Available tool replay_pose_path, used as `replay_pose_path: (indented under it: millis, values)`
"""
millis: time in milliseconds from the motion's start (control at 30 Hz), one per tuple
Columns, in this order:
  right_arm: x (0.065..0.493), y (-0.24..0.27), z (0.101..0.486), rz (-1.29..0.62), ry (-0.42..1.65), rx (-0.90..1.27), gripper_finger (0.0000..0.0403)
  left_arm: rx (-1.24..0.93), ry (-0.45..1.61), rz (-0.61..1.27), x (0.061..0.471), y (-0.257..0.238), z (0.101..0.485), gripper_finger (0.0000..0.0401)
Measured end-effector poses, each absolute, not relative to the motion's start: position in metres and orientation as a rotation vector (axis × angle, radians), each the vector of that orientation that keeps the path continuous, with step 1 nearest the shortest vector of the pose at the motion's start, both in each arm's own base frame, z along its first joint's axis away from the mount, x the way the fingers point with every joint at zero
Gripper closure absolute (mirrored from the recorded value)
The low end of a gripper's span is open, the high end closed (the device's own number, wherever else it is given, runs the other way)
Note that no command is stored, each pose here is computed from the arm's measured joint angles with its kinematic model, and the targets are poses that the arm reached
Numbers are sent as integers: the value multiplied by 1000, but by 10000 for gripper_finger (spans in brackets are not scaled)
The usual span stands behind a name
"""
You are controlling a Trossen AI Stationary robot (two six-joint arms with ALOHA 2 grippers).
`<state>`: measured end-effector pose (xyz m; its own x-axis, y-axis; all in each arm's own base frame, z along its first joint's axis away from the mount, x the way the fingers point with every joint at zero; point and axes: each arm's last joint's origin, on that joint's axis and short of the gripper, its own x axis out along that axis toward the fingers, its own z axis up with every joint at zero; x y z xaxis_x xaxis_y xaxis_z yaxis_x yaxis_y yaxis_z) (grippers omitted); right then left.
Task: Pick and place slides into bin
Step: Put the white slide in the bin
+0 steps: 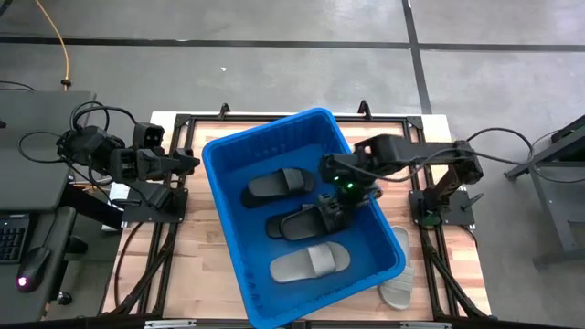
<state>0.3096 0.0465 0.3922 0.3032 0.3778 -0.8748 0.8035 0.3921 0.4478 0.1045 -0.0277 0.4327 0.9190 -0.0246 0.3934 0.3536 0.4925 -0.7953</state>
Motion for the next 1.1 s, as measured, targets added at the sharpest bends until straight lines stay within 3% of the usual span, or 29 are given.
replay_pose_path:
  millis: [100, 233, 367, 533, 667, 833, 1100]
  values:
    - [292, 45, 411, -500, 1277, 1079, 133, -1035, -353, -235, 104, -28, 433, 158]
    - [274, 50, 438, -365, 1151, 984, 134, -1042, -365, -202, 105, -27, 432, 158]
    - [242, 62, 454, -360, 1077, 927, 134, -1051, -381, -142, 105, -25, 431, 158]
    - [196, 68, 462, -289, 812, 961, 134, -1024, -385, -8, 106, -23, 427, 158]
    - [151, 56, 423, -270, 821, 1044, 134, -1019, -393, 49, 107, -21, 426, 158]
    - [112, 49, 373, 19, 865, 1219, 134, -991, -380, 82, 107, -21, 423, 158]
    - [54, 30, 308, 195, 879, 1268, 134, -927, -313, 163, 111, -21, 415, 158]
